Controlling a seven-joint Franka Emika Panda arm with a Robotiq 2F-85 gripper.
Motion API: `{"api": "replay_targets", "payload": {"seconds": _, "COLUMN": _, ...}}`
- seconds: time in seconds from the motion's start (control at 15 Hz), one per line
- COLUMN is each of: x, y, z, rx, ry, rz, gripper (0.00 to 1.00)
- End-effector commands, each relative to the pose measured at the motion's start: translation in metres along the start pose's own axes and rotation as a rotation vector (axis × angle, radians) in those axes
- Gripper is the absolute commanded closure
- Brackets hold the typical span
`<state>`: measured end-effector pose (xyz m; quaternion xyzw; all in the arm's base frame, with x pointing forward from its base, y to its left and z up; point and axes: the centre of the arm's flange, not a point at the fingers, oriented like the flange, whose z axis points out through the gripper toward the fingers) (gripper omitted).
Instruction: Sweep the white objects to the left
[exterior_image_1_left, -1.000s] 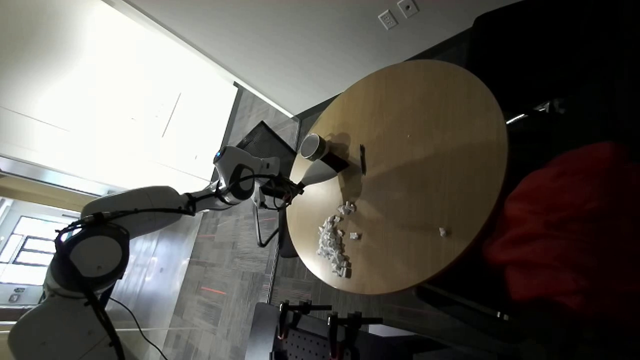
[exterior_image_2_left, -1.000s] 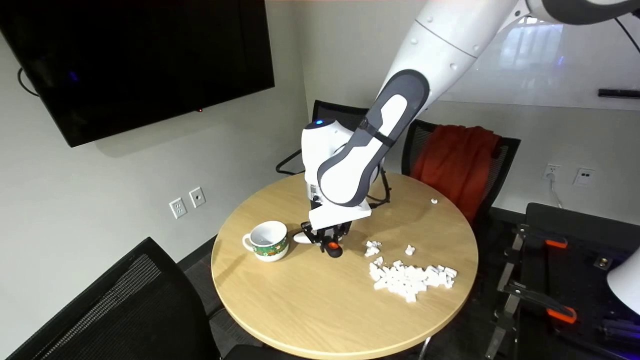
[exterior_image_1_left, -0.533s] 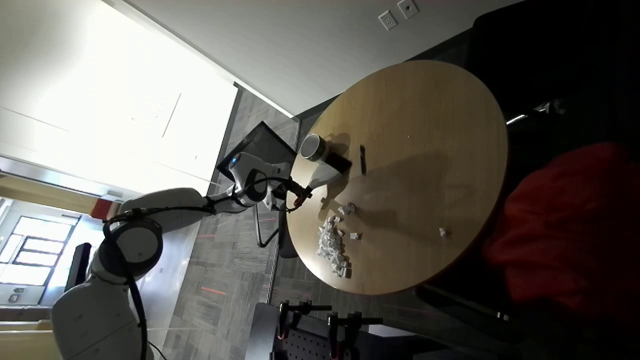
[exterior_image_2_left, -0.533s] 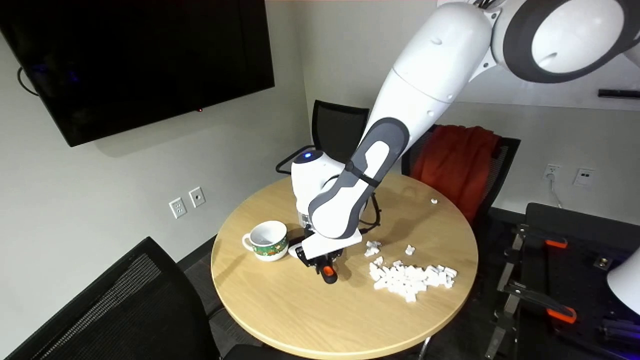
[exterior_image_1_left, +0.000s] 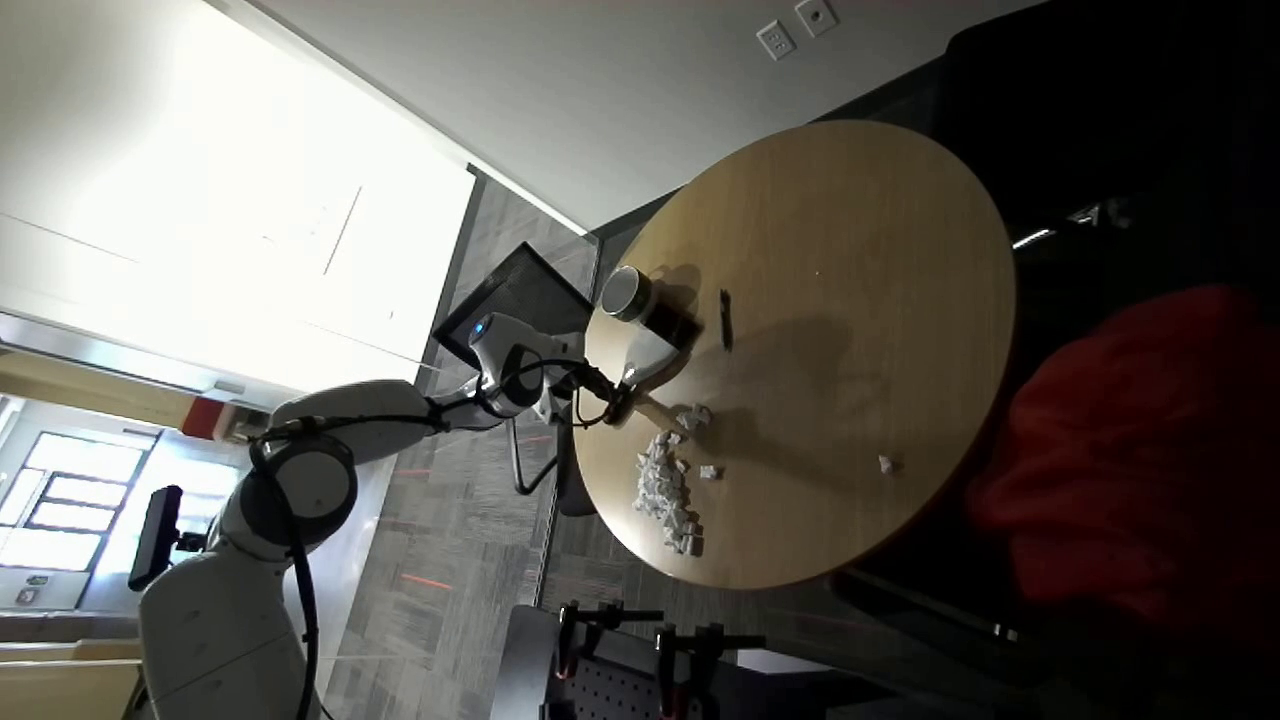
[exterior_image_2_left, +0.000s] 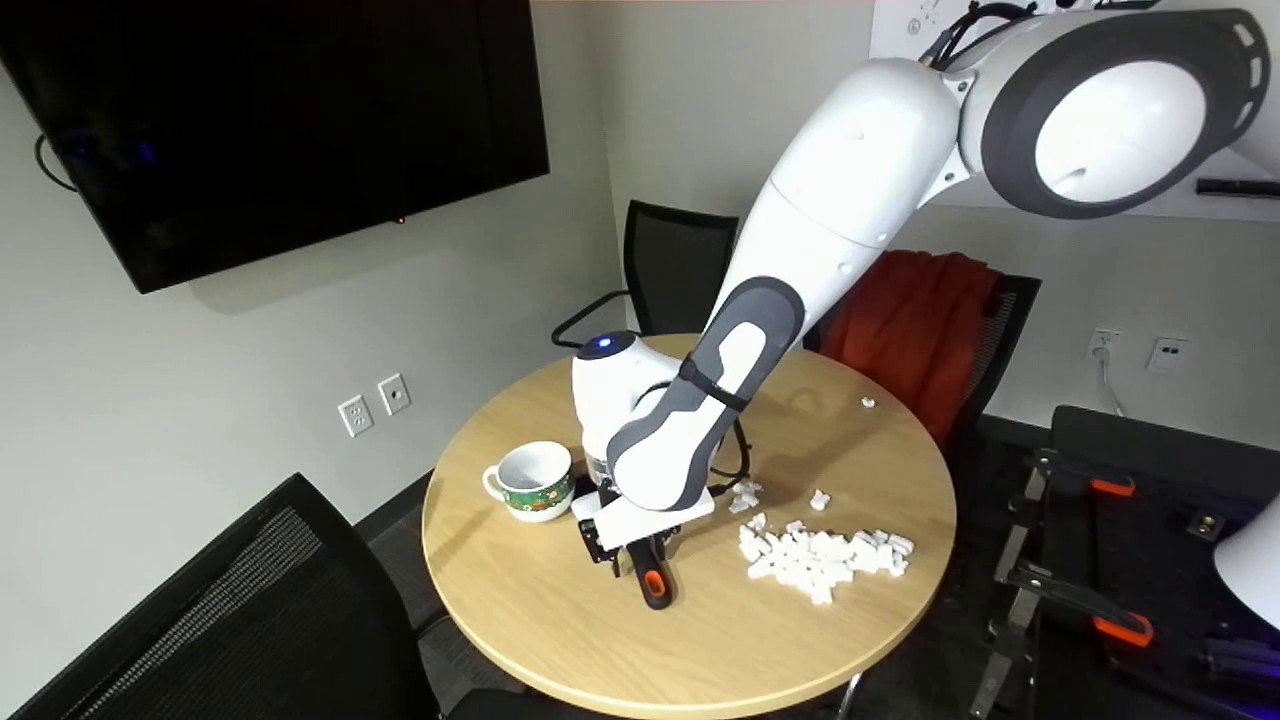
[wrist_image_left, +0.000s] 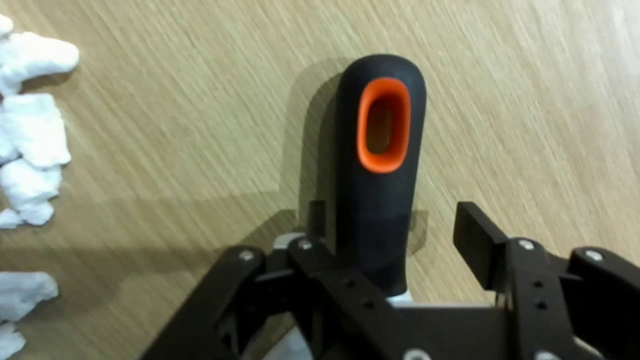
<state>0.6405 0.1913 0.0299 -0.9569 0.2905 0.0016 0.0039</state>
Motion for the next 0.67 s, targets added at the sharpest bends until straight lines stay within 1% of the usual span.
{"api": "replay_targets", "payload": {"seconds": 0.0, "x": -0.015, "y": 0.008, "z": -0.045, "rx": 0.034, "ry": 0.004, "rz": -0.016, "gripper": 0.01}}
{"api": "replay_targets", "payload": {"seconds": 0.13, "x": -0.027, "y": 0.015, "z": -0.078, "rx": 0.045, "ry": 0.004, "rz": -0.048, "gripper": 0.00}}
{"api": "replay_targets", "payload": {"seconds": 0.27, "x": -0.038, "y": 0.022, "z": -0.108, "rx": 0.033, "ry": -0.022, "rz": -0.084, "gripper": 0.00}}
{"api": "replay_targets", "payload": {"seconds": 0.4, "x": -0.049, "y": 0.029, "z": -0.139, "rx": 0.025, "ry": -0.017, "rz": -0.099, "gripper": 0.00}}
{"api": "replay_targets", "payload": {"seconds": 0.6, "x": -0.060, "y": 0.044, "z": -0.180, "rx": -0.025, "ry": 0.008, "rz": -0.081, "gripper": 0.00}}
